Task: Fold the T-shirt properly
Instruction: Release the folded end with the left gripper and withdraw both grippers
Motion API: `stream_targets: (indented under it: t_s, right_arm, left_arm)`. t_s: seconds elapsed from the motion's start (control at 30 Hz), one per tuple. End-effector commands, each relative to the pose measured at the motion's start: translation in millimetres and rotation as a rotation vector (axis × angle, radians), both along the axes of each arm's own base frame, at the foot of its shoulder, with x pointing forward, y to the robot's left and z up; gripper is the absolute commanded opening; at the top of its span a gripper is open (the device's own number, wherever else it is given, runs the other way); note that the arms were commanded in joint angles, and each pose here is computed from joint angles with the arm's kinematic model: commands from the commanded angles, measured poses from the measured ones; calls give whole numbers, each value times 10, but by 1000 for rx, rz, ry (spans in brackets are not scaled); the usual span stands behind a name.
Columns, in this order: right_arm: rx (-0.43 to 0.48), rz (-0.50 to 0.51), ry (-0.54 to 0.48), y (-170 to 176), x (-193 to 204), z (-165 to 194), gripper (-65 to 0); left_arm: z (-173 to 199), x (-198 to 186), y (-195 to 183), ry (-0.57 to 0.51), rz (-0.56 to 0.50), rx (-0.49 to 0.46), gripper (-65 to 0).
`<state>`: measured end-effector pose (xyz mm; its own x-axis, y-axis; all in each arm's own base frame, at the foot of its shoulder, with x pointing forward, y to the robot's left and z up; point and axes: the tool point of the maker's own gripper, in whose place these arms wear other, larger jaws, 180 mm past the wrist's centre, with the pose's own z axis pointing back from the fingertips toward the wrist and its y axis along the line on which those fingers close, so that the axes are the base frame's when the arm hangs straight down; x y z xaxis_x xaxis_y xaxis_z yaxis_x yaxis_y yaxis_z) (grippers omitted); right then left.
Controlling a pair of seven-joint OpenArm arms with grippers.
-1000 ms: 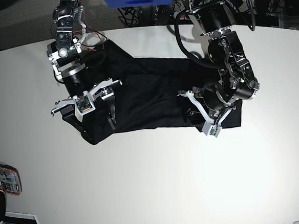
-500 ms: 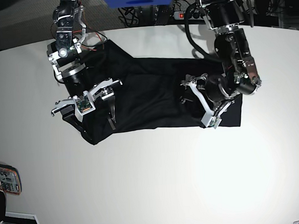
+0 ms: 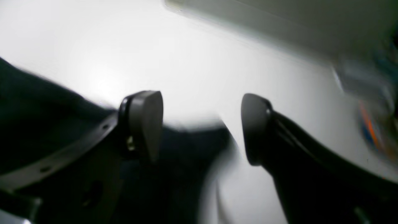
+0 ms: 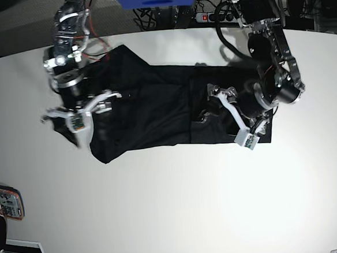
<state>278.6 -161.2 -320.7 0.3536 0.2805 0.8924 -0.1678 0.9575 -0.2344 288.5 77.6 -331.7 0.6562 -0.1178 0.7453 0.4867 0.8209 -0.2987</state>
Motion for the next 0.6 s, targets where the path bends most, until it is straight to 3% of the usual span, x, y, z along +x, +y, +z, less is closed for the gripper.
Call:
stream_targets:
  t_s: [0.0,0.1,0.2,0.37,0.57]
  right_arm:
    - [-18,-41,-54,-158,110,183,-268]
    - [-44,-121,-18,-418,178,202,-268]
    - [-49,-154,-6,-506,249,238,-268]
    - [-56,-198,149,-607,197,34,-268]
    - [125,-208,202,-607,218,51,-268]
  left_arm:
    - [295,22,-23,-104,-4,-5,-2]
    - [579,-63,-30,-197,-9,29,-2]
    - [625,-50,-3,-219,-1,34,-2]
    - [770,0,123,-321,86,-38,-2]
    - [910,53,280,-473,142,0,-2]
